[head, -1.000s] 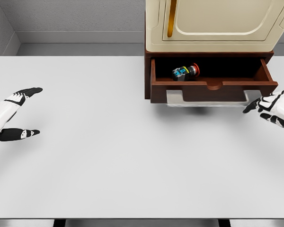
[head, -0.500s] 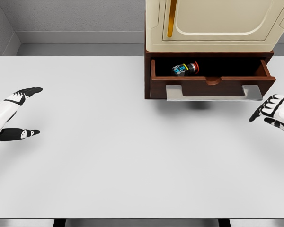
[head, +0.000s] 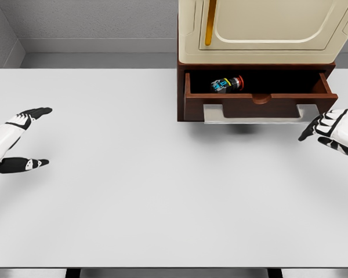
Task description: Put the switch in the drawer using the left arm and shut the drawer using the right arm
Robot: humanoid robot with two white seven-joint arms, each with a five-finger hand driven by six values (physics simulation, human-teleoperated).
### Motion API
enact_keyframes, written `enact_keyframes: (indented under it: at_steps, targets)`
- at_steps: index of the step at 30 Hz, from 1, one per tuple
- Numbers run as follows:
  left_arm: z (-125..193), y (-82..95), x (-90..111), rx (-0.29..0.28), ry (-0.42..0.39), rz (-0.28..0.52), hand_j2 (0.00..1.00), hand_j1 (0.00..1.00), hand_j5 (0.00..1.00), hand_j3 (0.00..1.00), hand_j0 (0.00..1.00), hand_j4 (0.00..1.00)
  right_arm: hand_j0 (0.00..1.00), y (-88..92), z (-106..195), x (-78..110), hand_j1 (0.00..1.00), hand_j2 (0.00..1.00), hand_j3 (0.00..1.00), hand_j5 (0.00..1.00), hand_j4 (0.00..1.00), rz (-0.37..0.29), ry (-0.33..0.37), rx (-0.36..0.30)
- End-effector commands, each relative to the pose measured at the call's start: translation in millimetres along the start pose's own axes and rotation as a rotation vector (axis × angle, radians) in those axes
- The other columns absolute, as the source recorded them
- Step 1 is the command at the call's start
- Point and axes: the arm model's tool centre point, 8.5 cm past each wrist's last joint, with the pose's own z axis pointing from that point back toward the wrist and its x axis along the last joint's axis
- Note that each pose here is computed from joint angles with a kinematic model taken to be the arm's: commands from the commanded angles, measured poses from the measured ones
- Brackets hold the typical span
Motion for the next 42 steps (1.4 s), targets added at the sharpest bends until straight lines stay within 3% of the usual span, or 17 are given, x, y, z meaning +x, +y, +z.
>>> enact_keyframes:
  at_steps: [1, 8, 16, 27, 37, 42]
  targets:
    - [0, 0.9, 0, 0.005, -0.001, 0.006, 1.0, 1.0, 1.0, 1.0, 1.0, 1.0, 0.58, 0.6, 0, 0.1, 0.58, 0.58, 0.58, 0.58, 0.58, 0.005, -0.001, 0.002]
    - [1, 2.4, 0, 0.009, 0.001, 0.004, 1.0, 1.0, 1.0, 1.0, 1.0, 1.0, 0.59, 10.6, 4, -5.2, 0.59, 0.59, 0.59, 0.59, 0.59, 0.006, 0.019, 0.034]
    - [2, 1.4, 0, 0.007, 0.003, 0.005, 1.0, 1.0, 1.0, 1.0, 1.0, 1.0, 0.59, 14.3, 7, -14.3, 0.59, 0.59, 0.59, 0.59, 0.59, 0.007, 0.052, 0.027]
    - [2, 1.8, -1, 0.008, 0.006, 0.004, 1.0, 1.0, 1.0, 1.0, 1.0, 1.0, 0.59, 12.4, 6, -11.4, 0.59, 0.59, 0.59, 0.59, 0.59, 0.014, 0.04, 0.024]
    - [2, 1.8, -1, 0.008, 0.006, 0.004, 1.0, 1.0, 1.0, 1.0, 1.0, 1.0, 0.56, 14.4, -3, 4.4, 0.56, 0.56, 0.56, 0.56, 0.56, 0.006, -0.012, 0.026]
    - [2, 1.8, -1, 0.008, 0.006, 0.004, 1.0, 1.0, 1.0, 1.0, 1.0, 1.0, 0.56, 13.2, -9, 7.1, 0.56, 0.56, 0.56, 0.56, 0.56, -0.002, -0.018, -0.011]
